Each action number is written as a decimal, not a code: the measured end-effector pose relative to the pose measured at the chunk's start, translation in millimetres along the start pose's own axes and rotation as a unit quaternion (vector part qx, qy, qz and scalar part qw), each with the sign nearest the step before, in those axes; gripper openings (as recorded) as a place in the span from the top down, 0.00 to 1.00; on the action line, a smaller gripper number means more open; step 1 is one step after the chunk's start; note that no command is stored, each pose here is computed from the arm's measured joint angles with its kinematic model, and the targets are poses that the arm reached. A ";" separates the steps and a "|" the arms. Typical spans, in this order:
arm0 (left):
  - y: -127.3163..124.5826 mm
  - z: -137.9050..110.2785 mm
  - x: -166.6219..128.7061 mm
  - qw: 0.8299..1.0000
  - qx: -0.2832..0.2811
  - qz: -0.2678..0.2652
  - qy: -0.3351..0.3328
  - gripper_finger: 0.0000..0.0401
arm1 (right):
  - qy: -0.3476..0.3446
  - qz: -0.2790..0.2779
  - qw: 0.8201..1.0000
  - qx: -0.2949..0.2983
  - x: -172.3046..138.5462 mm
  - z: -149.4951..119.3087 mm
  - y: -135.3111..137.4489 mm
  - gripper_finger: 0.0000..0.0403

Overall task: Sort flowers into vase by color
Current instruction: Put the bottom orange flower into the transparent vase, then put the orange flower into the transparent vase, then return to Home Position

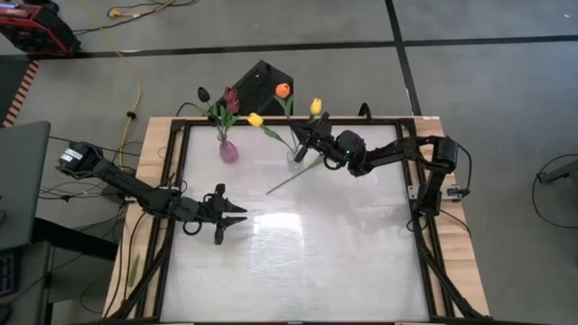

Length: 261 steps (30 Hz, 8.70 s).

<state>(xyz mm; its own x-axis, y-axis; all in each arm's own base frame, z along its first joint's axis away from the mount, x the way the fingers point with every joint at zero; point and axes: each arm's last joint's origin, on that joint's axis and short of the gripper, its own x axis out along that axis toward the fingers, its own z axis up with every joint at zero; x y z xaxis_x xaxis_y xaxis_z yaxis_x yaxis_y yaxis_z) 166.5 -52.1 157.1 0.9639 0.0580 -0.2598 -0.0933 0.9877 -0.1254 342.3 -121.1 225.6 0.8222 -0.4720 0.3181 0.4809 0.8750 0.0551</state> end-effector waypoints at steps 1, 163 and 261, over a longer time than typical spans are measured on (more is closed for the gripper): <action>0.0 0.0 0.0 1.000 0.000 0.000 0.000 0.76 | 0.001 -0.001 1.000 0.000 0.1 -0.2 -0.4 0.96; 1.0 -2.6 -0.1 1.000 -0.007 0.009 0.012 0.76 | 0.491 0.098 0.282 -0.818 3.2 81.8 36.4 0.96; 0.3 63.2 5.5 0.986 0.097 0.004 -0.135 0.76 | 0.297 0.270 0.913 -0.073 -169.8 84.7 40.0 0.45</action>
<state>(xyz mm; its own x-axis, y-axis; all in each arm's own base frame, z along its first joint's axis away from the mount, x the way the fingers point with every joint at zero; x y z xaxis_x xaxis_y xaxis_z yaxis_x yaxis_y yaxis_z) 187.6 -42.2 216.1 0.9971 0.0758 0.0081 -0.0761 0.9948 0.0672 196.2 3.2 254.0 0.9508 0.0112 -0.3096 -0.0435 0.9943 -0.0978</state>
